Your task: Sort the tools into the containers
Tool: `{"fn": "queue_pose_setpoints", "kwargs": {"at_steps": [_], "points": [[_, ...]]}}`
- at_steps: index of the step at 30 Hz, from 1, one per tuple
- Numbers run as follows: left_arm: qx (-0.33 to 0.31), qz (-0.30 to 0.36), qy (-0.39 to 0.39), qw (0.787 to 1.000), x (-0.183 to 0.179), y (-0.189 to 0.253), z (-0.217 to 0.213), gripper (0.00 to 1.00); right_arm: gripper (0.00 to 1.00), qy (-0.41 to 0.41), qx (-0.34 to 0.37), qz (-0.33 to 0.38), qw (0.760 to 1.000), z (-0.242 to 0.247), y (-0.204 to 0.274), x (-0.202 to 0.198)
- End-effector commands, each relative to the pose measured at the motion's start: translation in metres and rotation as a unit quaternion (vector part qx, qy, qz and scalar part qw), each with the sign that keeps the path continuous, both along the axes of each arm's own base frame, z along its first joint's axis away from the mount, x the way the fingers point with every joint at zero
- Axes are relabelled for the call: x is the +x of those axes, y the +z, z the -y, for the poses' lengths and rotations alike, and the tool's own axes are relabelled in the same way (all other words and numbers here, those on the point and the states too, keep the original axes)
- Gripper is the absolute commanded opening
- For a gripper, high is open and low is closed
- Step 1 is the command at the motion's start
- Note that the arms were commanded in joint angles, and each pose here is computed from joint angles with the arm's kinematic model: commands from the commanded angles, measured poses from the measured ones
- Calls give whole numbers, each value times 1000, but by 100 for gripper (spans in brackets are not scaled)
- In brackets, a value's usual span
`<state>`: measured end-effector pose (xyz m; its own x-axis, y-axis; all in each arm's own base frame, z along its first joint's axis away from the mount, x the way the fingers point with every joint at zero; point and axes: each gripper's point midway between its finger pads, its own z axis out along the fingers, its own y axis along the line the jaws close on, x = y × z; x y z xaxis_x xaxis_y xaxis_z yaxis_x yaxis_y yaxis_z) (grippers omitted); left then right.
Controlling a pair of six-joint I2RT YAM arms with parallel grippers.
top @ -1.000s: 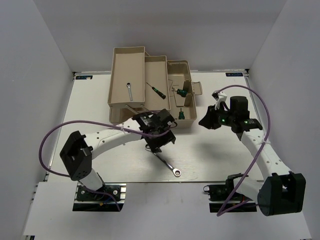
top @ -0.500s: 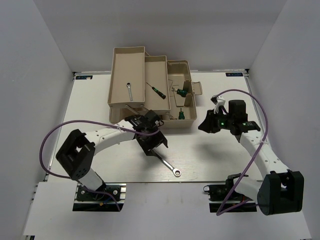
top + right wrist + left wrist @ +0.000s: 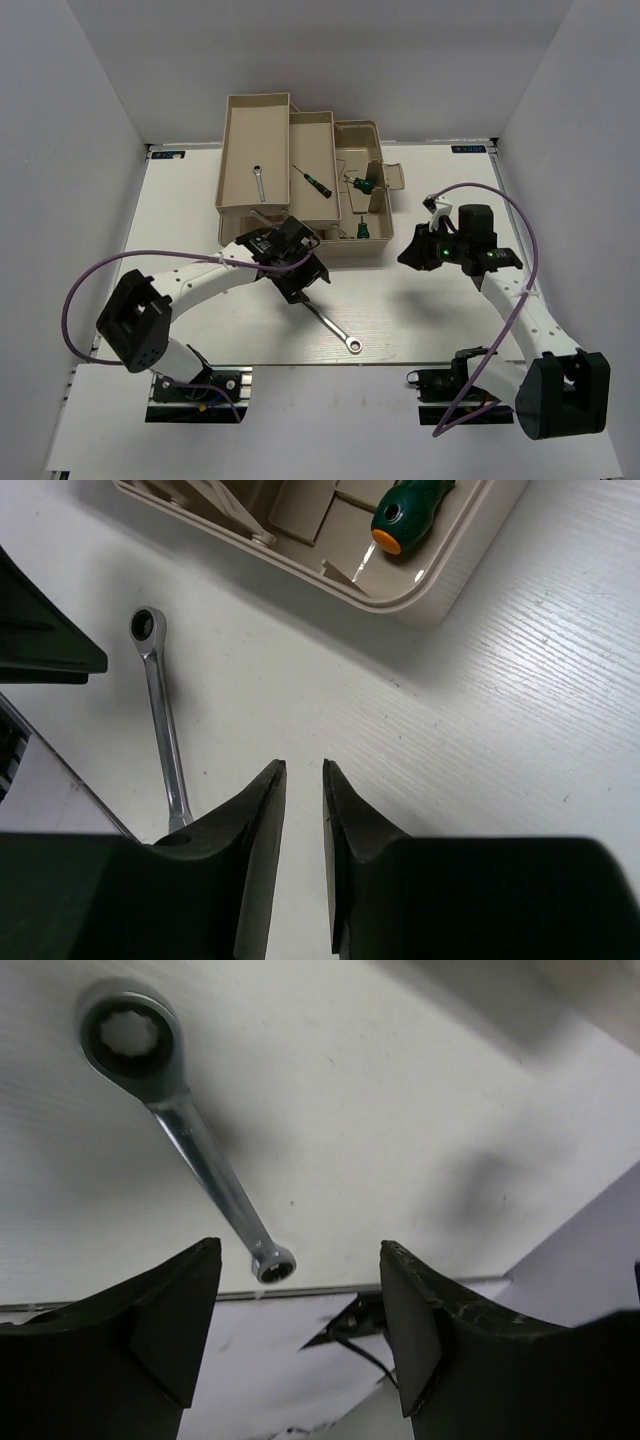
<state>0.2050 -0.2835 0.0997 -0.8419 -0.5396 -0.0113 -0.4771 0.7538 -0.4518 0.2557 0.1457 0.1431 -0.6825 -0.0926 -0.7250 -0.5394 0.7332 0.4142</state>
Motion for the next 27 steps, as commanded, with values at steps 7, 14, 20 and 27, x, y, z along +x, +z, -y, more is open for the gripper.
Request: {"fn": "queue_pose_setpoints", "kwargs": {"at_steps": [7, 14, 20, 27], "points": [[82, 4, 60, 995, 1, -40, -14, 74, 28, -7, -7, 8, 1000, 5, -1, 2], [106, -12, 45, 993, -10, -59, 2, 74, 28, -1, -17, 14, 1000, 7, -4, 5], [127, -29, 37, 991, -27, -78, 18, 74, 28, -9, -18, 8, 1000, 11, -7, 5], [166, -32, 32, 985, -37, -92, 34, 72, 28, -8, -24, 5, 1000, 12, -9, 2]]}}
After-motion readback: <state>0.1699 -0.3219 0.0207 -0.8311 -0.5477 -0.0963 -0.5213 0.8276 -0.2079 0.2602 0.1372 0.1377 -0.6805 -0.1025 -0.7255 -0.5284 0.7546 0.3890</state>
